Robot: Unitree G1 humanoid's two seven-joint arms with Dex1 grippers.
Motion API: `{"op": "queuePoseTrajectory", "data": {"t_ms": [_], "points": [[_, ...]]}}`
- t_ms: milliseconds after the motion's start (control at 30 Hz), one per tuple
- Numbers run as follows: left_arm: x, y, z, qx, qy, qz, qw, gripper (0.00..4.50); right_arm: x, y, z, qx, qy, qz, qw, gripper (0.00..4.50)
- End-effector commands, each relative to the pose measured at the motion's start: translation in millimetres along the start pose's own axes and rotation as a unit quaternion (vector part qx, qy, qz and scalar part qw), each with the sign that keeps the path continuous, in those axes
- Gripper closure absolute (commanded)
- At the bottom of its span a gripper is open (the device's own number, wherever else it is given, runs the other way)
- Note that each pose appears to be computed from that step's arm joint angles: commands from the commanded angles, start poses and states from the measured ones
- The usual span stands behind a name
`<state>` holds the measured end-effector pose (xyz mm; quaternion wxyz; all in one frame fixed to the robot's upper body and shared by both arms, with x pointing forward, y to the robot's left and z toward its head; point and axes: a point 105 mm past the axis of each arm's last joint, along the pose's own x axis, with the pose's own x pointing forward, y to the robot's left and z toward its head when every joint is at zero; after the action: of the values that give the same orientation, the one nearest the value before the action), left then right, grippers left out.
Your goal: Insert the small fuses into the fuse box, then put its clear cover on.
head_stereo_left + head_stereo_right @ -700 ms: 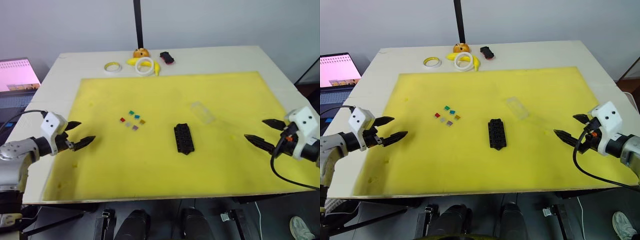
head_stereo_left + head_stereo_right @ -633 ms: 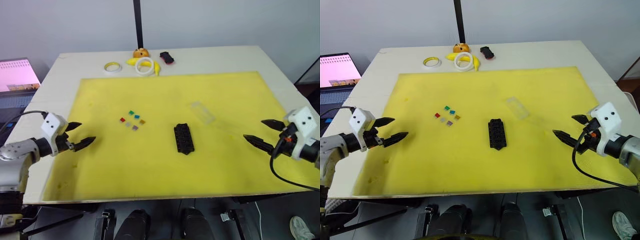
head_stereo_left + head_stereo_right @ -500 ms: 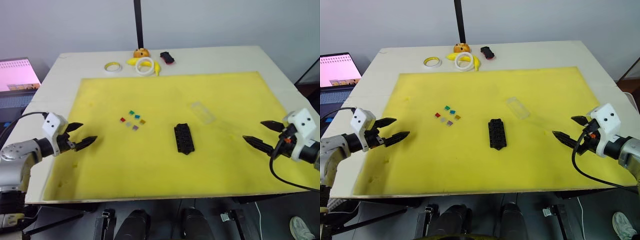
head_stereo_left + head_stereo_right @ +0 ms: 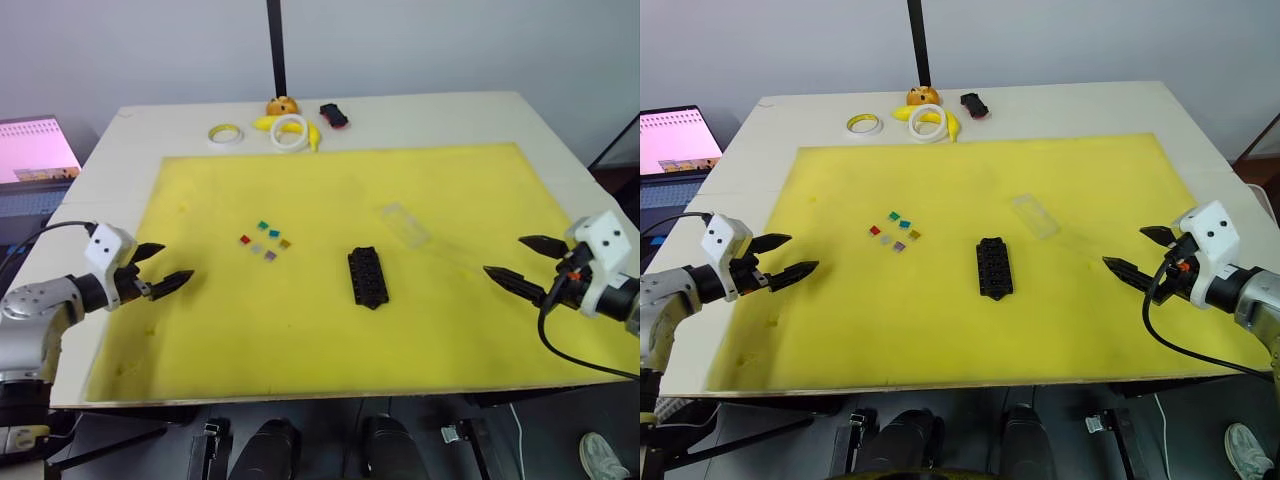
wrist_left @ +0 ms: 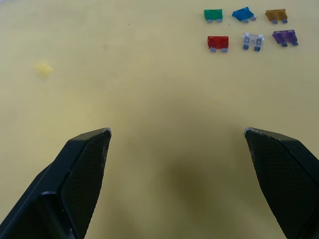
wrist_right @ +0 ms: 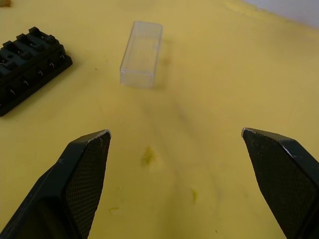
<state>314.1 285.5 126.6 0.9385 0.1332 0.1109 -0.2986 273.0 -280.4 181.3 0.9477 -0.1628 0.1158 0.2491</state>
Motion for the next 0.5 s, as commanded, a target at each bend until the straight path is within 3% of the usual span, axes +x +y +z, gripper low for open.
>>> {"op": "queuePoseTrajectory", "data": {"t_ms": [33, 500], "points": [[2.8, -3.0, 12.8, 0.025, -0.016, -0.006, 1.000, 0.00, -2.2, -2.9, 10.1, -0.019, -0.013, -0.006, 1.000, 0.02], [4.1, -7.4, 11.4, 0.025, -0.008, -0.020, 0.999, 0.00, -2.4, -3.2, 9.4, -0.022, -0.010, -0.008, 1.000, 0.02]]}}
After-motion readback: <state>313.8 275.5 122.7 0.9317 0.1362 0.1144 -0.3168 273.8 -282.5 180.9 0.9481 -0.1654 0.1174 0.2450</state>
